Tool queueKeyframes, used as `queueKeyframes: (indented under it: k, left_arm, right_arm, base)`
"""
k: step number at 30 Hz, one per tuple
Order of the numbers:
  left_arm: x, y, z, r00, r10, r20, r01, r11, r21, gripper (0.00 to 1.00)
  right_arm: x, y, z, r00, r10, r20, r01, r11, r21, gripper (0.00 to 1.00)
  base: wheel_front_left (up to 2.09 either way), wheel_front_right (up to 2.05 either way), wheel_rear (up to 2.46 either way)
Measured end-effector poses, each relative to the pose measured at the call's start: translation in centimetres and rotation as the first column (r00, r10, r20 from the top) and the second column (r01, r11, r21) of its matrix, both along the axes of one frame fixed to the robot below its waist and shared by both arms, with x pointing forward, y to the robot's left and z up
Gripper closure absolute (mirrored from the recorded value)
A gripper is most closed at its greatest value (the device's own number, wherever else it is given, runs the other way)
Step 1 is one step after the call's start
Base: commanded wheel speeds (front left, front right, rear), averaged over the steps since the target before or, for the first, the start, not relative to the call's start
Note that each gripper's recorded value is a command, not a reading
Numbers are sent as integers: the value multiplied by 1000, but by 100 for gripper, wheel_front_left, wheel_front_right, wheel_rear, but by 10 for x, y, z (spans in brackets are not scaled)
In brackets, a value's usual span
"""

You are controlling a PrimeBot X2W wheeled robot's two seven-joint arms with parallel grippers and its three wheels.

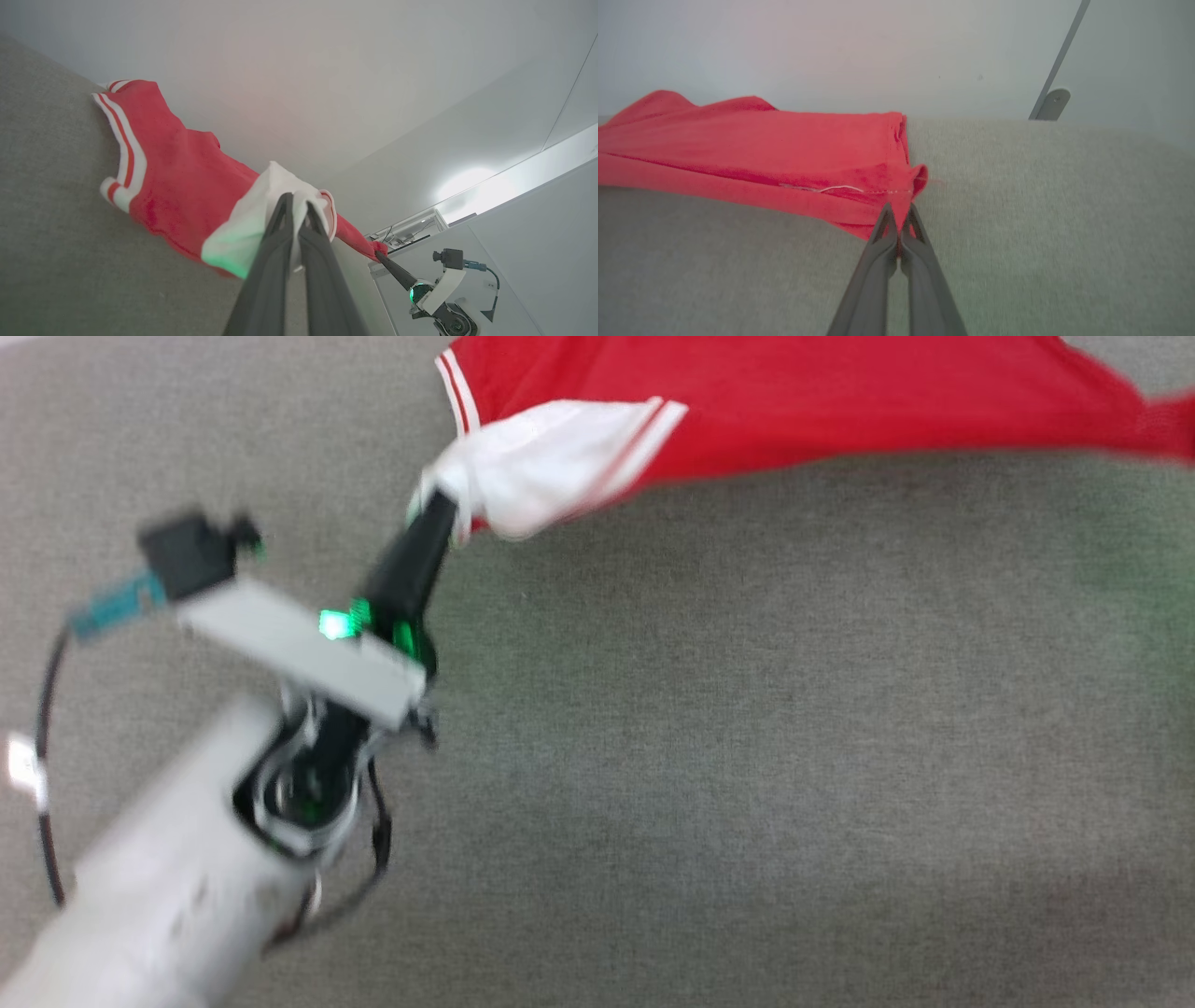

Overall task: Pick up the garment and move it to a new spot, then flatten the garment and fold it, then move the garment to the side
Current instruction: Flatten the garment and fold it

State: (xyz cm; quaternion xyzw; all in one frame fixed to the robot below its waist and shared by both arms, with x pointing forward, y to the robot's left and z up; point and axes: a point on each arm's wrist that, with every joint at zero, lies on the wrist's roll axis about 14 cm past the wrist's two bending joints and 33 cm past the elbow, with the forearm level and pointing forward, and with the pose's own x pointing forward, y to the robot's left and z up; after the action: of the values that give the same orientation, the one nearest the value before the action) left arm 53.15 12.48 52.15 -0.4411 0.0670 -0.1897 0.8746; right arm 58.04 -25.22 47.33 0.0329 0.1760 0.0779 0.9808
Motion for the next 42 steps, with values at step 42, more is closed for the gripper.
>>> queueKeyframes:
  k: [42]
  left_arm:
    - [-82, -11, 6, 987, -152, 46, 147, 984, 97, 100]
  right_arm:
    - [-128, 8, 5, 972, 83, -221, -67, 995, 78, 100]
  base:
    - [0, 0, 0]
